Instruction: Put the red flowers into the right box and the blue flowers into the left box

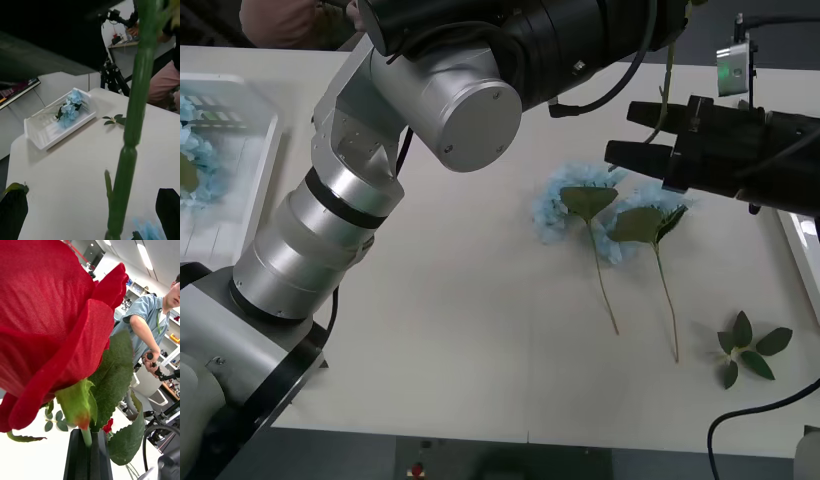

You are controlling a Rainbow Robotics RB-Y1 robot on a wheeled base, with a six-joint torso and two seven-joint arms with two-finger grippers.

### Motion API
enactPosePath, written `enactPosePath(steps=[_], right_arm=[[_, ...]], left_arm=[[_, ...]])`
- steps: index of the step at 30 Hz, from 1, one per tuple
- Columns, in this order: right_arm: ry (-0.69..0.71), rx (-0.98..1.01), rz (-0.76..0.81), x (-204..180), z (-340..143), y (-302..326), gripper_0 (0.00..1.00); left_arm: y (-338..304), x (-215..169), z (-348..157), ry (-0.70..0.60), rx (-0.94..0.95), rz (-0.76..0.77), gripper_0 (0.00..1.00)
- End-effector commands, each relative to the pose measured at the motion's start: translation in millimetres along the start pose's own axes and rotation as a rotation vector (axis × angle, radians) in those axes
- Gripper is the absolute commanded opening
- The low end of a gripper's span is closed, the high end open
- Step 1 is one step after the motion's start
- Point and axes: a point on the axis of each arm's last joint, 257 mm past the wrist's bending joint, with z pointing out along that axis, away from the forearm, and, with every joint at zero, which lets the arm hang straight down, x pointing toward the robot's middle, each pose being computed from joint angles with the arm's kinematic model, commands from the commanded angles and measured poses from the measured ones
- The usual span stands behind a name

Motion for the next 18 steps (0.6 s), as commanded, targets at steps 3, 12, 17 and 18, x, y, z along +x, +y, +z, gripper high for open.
enactPosePath(steps=[3,12,17,18], right_arm=[[-0.034,-0.005,-0.078,-27,-5,3,1.0],[-0.08,-0.019,-0.075,-39,-19,6,0.75],[-0.103,-0.011,-0.069,-45,-26,4,0.04],[-0.104,-0.009,-0.067,-45,-27,3,0.0]], left_arm=[[-16,-23,0,-0.035,0.026,0.003,0.0],[-16,-23,0,-0.035,0.026,0.003,0.0],[-16,-23,0,-0.035,0.026,0.003,0.0],[-16,-23,0,-0.035,0.026,0.003,0.0]])
